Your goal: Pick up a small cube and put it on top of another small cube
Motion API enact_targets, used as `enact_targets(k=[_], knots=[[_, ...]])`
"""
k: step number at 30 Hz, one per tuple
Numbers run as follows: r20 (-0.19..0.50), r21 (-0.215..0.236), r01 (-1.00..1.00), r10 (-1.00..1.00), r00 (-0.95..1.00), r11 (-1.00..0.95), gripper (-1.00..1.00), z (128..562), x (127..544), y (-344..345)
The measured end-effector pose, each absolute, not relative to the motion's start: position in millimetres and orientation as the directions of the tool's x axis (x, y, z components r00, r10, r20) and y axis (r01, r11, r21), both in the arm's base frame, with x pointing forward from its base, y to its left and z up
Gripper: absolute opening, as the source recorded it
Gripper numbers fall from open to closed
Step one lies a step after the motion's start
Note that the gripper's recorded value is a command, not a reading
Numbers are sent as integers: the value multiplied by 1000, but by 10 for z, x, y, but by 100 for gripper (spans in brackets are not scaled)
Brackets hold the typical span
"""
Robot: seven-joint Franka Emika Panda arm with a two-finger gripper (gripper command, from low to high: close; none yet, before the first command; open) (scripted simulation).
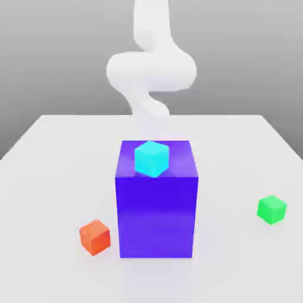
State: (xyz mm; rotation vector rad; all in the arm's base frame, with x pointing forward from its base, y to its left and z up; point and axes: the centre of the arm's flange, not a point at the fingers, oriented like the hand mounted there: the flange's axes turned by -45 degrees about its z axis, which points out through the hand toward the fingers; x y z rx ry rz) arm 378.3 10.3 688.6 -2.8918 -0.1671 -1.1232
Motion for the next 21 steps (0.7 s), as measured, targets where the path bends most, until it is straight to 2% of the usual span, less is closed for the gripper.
enact_targets(k=[5, 11, 16, 21], knots=[[585, 30, 356, 305, 752, -934, 0, 6345, 4387, 434], [481, 44, 606, 548, 685, -795, 0, 5580, 4932, 982], [391, 48, 776, 726, 565, -629, 0, 4862, 5220, 1520], [299, 48, 908, 873, 385, -416, 0, 4100, 5317, 2142]])
